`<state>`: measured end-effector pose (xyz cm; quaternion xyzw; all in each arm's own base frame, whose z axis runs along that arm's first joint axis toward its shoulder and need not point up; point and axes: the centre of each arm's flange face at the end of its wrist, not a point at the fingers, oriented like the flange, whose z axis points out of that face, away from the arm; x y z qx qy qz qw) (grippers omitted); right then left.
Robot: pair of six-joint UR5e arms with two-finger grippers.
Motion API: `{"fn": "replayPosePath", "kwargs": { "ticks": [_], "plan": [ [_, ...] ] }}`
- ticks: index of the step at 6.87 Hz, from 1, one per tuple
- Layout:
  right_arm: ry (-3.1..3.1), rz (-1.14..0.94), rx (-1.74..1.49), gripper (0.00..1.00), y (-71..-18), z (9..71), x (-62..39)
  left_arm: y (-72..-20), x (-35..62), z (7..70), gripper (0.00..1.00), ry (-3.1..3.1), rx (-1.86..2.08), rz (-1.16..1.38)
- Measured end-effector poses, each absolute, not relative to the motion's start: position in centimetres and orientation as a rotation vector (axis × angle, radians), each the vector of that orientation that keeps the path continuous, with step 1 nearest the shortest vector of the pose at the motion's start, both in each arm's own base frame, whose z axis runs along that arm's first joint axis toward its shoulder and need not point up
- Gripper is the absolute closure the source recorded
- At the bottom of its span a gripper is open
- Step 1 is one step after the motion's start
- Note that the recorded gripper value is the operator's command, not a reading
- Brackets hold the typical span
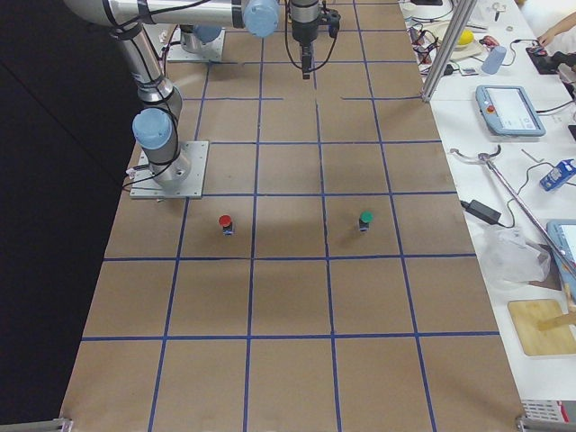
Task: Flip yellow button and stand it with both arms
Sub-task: 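Lower the left gripper over the yellow button and close on its body, then lift the button with the left gripper toward the approaching right gripper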
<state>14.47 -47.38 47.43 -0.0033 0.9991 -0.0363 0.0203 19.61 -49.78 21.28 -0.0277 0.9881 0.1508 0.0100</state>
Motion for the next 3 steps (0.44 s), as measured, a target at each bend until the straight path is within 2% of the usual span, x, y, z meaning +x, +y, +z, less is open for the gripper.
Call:
{"fn": "replayPosePath", "kwargs": {
  "ticks": [3],
  "plan": [
    [3.099,-0.112,-0.009,0.00,-47.5,47.4,14.4,-49.5,19.1,22.6,1.00,3.093,-0.110,0.530]
  ]
}}
